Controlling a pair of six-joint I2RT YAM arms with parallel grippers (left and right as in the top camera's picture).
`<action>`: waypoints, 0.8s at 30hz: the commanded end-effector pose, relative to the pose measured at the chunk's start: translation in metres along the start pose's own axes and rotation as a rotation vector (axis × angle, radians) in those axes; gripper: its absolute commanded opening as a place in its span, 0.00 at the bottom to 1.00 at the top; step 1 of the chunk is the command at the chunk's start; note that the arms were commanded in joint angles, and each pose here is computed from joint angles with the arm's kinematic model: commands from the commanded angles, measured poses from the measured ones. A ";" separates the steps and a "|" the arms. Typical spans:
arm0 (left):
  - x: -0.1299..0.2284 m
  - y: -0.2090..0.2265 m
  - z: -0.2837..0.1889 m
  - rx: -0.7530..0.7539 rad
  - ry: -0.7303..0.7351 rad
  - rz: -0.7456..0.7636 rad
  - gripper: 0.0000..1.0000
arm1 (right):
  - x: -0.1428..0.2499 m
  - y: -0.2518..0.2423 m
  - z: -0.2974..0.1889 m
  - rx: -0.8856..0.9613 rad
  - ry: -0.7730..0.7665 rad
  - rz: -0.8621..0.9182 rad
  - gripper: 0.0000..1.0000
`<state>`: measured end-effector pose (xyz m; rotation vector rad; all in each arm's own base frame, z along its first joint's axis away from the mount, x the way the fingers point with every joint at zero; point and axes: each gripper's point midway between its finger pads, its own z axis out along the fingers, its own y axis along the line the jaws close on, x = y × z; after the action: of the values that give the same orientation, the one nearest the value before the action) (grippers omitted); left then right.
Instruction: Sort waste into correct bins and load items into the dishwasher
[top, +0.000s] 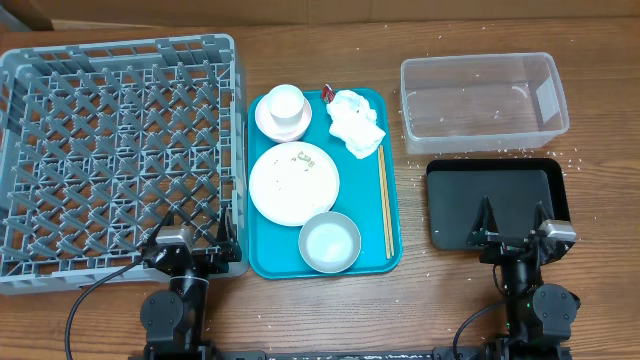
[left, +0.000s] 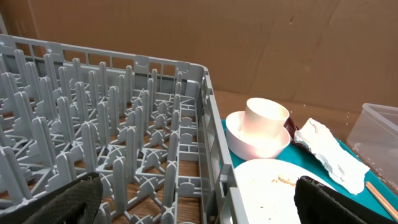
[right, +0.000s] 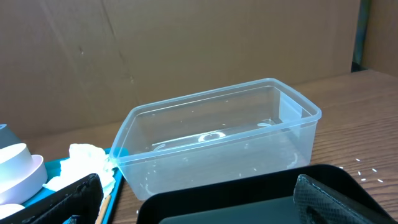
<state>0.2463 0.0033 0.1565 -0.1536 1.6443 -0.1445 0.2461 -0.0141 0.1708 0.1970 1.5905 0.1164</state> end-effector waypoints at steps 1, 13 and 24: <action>0.000 0.001 0.000 -0.004 -0.005 -0.010 1.00 | 0.001 -0.003 0.000 0.011 -0.008 -0.001 1.00; 0.000 0.001 0.000 -0.004 -0.005 -0.010 1.00 | 0.001 -0.003 0.000 0.011 -0.008 -0.001 1.00; -0.010 -0.092 -0.027 0.527 0.221 -0.808 1.00 | 0.001 -0.003 0.000 0.011 -0.009 -0.001 1.00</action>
<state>0.2389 -0.0483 0.1852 -0.2376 1.5602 -0.7242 0.2461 -0.0141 0.1707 0.1970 1.5909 0.1164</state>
